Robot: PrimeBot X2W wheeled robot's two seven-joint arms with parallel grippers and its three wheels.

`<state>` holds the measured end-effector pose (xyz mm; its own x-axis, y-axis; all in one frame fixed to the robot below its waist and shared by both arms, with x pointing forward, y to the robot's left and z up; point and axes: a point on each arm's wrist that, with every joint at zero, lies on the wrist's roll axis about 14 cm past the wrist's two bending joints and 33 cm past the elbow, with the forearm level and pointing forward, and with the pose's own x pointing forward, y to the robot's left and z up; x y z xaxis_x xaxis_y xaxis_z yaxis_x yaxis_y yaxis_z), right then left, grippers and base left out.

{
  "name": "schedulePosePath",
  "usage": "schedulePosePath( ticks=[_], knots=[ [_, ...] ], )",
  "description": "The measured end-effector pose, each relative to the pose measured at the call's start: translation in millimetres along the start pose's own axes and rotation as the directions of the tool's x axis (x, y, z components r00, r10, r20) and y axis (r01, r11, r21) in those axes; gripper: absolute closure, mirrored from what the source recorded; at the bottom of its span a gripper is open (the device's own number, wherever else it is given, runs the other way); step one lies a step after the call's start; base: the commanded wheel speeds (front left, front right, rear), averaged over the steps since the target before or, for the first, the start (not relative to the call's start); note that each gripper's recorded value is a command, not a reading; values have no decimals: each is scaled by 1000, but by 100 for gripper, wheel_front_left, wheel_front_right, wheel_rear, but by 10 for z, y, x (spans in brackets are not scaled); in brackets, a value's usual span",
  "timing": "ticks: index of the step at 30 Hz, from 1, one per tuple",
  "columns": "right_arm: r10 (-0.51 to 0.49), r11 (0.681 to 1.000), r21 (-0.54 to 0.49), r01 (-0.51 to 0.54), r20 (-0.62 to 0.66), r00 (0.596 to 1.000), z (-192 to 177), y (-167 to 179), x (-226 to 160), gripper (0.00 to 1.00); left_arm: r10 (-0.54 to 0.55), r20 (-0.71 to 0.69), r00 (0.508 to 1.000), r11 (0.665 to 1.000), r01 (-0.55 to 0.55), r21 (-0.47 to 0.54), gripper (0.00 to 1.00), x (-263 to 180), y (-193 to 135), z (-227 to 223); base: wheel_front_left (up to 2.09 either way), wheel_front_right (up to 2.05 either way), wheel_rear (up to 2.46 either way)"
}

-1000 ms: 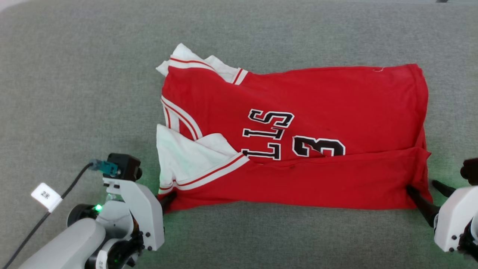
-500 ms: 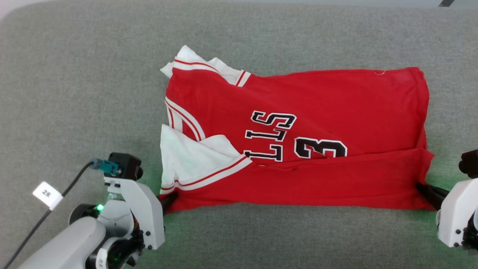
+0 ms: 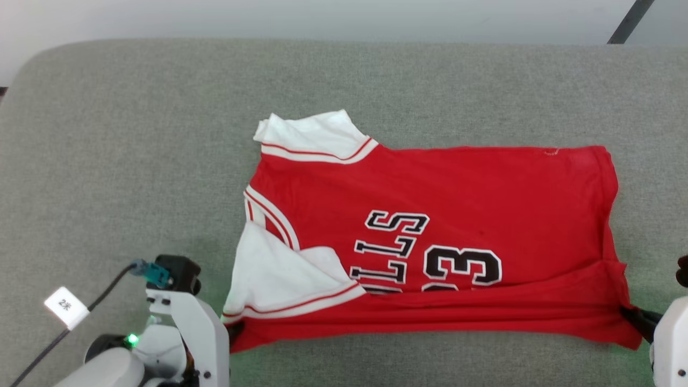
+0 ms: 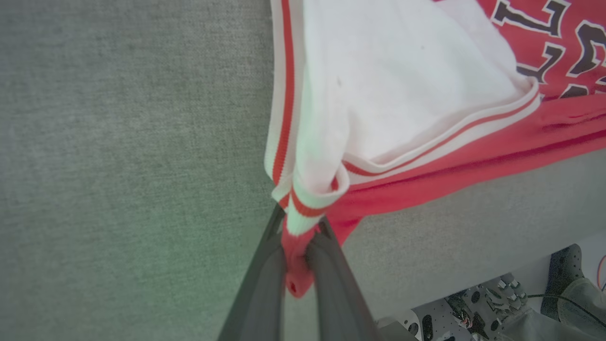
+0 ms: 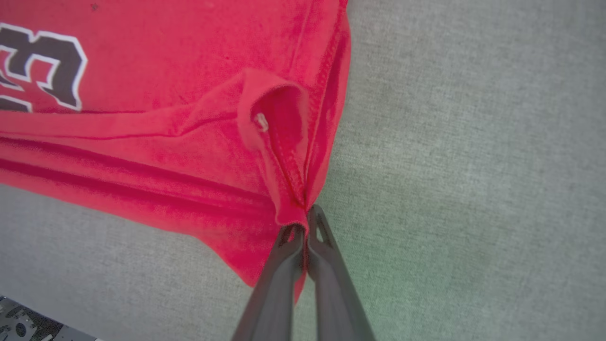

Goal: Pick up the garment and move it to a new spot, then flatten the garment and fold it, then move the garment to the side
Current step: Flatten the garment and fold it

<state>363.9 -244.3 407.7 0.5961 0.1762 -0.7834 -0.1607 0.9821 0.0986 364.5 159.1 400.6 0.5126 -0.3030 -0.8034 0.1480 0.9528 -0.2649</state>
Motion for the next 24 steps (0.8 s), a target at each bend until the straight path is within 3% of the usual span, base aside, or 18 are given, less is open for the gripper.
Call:
schedulePosePath(
  ticks=[23, 24],
  knots=[
    [-23, 999, 47, 26, -55, 998, -272, 9, -162, 100, -28, -128, 991, 999, 24, -35, 100, -68, -180, -422, 0, 0, 0],
    [-27, 999, 45, 29, -49, 998, -265, 5, -168, 83, -29, -126, 992, 999, 25, -32, 100, -68, -183, -418, 0, 0, 0]
  ],
)
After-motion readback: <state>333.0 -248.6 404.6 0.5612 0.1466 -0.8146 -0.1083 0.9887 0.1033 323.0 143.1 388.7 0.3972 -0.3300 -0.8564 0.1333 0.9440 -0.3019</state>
